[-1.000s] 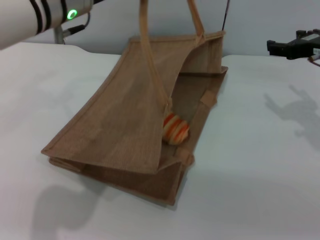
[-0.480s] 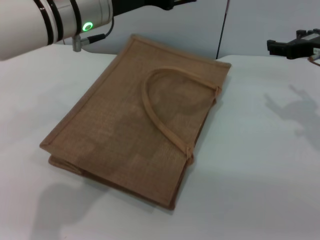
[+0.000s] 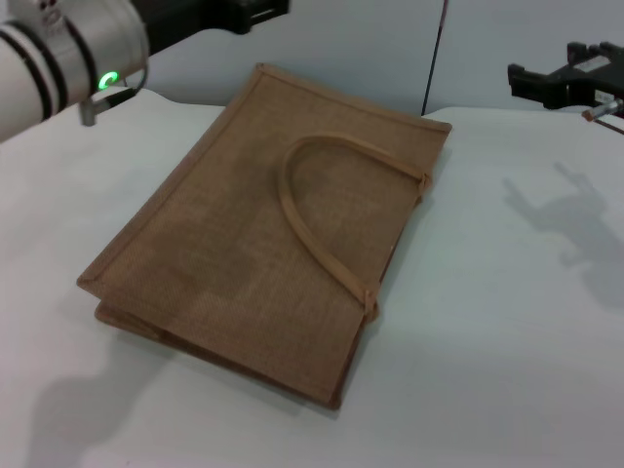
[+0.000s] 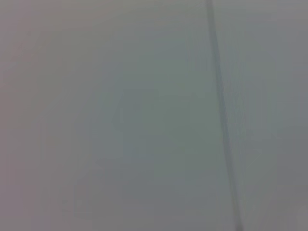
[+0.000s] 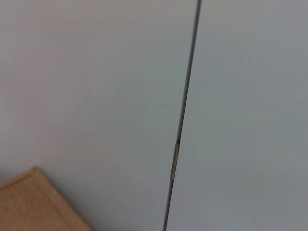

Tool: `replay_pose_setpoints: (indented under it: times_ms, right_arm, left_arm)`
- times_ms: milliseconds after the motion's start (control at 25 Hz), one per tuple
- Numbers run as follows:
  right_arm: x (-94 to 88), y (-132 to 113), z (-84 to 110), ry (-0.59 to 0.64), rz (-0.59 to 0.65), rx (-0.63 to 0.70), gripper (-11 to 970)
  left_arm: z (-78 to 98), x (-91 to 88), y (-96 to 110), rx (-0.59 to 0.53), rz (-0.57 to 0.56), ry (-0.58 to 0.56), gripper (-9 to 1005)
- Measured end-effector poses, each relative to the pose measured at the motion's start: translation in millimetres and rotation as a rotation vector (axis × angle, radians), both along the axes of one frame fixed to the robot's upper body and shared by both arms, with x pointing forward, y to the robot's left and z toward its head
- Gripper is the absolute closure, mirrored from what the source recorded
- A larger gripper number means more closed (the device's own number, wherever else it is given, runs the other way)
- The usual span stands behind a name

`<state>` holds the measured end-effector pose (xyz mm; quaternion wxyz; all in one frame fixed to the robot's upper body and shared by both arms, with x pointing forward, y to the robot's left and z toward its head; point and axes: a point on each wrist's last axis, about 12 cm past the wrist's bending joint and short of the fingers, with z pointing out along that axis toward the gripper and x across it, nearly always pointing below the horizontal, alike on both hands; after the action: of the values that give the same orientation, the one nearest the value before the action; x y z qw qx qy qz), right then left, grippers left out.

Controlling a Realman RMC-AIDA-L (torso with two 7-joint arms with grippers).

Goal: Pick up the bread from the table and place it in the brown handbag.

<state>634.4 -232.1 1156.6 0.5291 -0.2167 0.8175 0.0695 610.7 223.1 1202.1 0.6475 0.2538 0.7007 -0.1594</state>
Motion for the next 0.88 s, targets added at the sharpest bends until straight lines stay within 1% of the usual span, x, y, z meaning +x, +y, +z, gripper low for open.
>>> replay_pose_setpoints:
  times_ms: [160,320,400,440,640,760,880]
  right_arm:
    - [-8.1,4.6,-2.8,-0.101,-0.022,-0.007,127]
    - [-15.5,-0.2,-7.5,-0.193,-0.077,-0.005,130]
    - [-21.8,-1.2,-9.7,-0.248,-0.103,-0.004,131]
    - [-25.4,-0.1,-10.8,-0.278,-0.112,-0.002,132]
    - [-40.1,2.5,-11.1,-0.425,-0.167,0.023,134]
    - [-47.5,3.1,-15.1,-0.478,-0.204,0.073,134]
    - [-55.6,1.6,-22.5,-0.518,-0.25,0.181,134]
  left_arm:
    - [-10.3,-1.4,12.6,-0.016,0.054,-0.025,160]
    - [-20.5,-3.9,26.2,-0.065,0.099,-0.06,163]
    - [-23.3,-4.5,29.1,-0.078,0.109,-0.066,165]
    - [-31.7,-6.8,37.4,-0.097,0.14,-0.079,165]
    - [-41.2,-12.1,48.0,-0.099,0.188,-0.104,167]
    - [-47.0,-14.0,52.9,-0.105,0.213,-0.11,167]
    - [-55.7,-18.8,58.7,-0.12,0.223,-0.111,167]
